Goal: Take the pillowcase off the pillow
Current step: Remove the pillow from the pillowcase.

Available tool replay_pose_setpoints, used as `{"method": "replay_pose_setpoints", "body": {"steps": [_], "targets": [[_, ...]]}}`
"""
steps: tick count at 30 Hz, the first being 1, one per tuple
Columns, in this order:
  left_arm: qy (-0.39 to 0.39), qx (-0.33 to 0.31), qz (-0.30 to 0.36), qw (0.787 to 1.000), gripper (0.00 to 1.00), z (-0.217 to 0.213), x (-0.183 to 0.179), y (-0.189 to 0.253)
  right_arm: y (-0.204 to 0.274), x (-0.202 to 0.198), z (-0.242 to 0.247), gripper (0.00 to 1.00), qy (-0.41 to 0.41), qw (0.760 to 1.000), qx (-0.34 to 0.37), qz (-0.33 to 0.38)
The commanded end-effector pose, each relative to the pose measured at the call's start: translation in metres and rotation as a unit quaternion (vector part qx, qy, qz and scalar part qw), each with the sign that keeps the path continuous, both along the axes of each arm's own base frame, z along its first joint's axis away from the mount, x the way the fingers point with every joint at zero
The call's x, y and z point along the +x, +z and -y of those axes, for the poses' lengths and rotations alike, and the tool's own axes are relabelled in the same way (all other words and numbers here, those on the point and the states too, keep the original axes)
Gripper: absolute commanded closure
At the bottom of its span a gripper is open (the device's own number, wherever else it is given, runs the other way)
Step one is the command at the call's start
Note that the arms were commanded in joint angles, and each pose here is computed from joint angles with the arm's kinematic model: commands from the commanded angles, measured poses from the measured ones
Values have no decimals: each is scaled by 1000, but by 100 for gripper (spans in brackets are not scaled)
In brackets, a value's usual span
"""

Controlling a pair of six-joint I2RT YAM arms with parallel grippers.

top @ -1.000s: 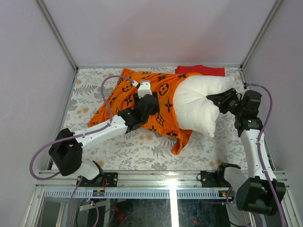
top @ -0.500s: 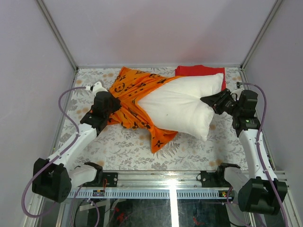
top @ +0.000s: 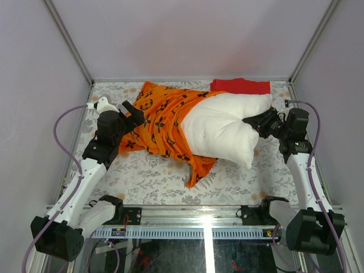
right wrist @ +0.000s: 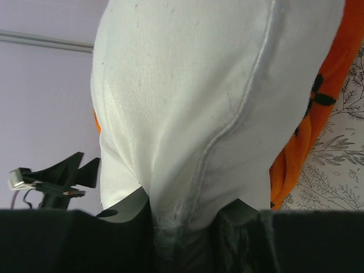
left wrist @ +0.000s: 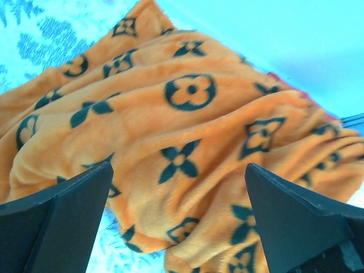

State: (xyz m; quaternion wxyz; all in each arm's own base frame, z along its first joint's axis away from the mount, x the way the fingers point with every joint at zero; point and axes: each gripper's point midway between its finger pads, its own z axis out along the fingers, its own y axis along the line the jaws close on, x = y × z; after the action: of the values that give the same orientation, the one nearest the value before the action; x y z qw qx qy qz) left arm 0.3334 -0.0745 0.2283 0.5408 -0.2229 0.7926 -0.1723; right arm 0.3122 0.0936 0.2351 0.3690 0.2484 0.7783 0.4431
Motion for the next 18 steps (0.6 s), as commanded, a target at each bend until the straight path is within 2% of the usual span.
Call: {"method": "replay_pose_setpoints", "body": {"steps": [1,6,9,12,14,18], "targets": [[-10,9,60,998,0,13,-1,56,25,7,-3,100,12,998,-23,60],[-63,24,97,993,0,63,7,86,22,5,-18,100,35,997,-37,59],[-109,68,81,988,0,113,23,88,22,2,-29,100,51,996,-41,62],[-127,113,57,984,0,156,52,86,24,-3,-38,100,67,994,-48,66],[-147,120,59,980,0,183,75,92,25,-7,-41,100,73,994,-52,68],[-179,150,25,972,0,225,116,65,27,-15,-41,100,80,992,-62,70]]}}
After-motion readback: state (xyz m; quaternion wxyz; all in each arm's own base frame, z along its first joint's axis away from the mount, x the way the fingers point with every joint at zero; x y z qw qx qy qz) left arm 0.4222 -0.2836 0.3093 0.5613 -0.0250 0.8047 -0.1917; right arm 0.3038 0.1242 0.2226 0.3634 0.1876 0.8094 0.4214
